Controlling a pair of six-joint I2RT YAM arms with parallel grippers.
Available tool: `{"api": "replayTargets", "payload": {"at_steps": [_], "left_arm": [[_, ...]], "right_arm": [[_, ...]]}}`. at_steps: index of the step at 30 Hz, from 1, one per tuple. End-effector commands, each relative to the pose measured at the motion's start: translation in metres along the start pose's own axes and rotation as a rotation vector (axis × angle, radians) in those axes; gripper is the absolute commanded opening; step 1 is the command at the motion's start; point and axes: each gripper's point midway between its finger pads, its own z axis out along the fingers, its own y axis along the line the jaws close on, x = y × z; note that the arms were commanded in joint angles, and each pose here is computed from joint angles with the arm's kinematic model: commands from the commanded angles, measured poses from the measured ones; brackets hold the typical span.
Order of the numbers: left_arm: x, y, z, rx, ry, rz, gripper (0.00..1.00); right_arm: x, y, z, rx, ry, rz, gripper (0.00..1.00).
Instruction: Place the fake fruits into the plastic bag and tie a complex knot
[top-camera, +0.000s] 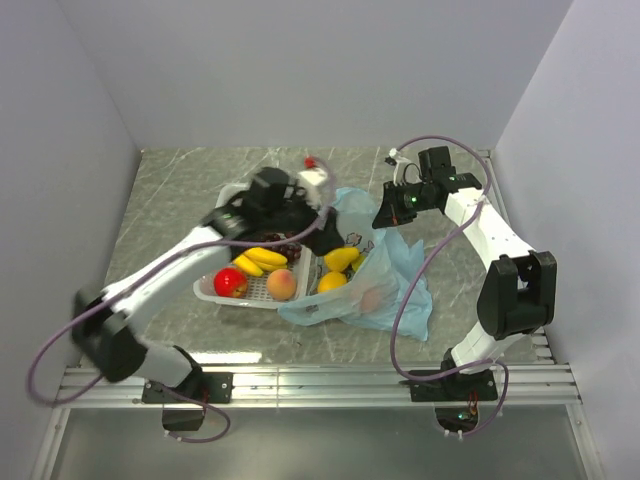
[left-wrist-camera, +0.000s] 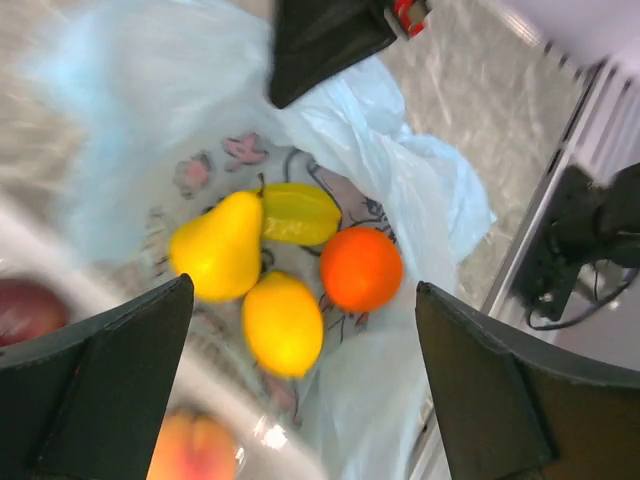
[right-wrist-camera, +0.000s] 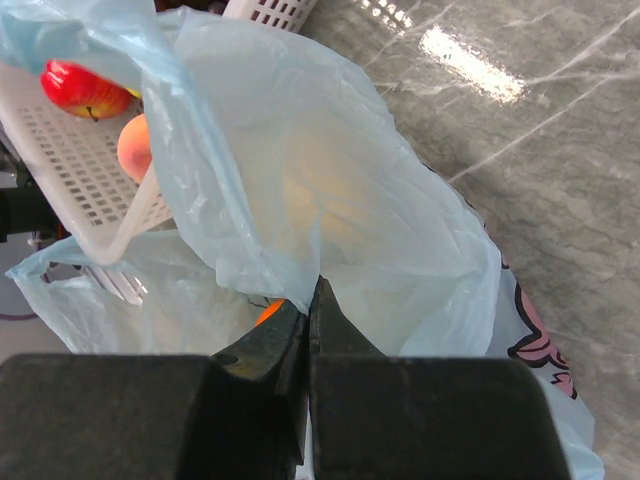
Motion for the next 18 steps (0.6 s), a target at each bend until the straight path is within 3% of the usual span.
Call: {"api": "replayTargets", "payload": {"at_steps": [1, 4, 8, 12, 18], "left_arm": [[-0.013, 0.014, -0.049, -0.026, -0.107, -0.018, 0.96], [-0.011, 0.052, -0.070, -0.155, -0.120, -0.037, 0.91], [0.003, 0.108, -0.058, -0.314, -0.058, -0.105, 0.80], [0.027, 0.144, -0.021, -0.372, 0.053, -0.151, 0.84], [0.049, 0.178, 0.012, -0.433, 0.123, -0.178, 0.82]], "right_arm": [[-0.006, 0.007, -0.007, -0.009, -0.040, -0.043, 0.00], [-0.003, 0.004, -0.006, -0.004, -0.036, -0.041, 0.00], [-0.003, 0.004, -0.006, 0.000, -0.035, -0.040, 0.00], [-0.005, 0.004, -0.008, 0.007, -0.038, -0.040, 0.00], [-0.001, 0.004, -0.010, 0.018, -0.031, -0.046, 0.00]]}}
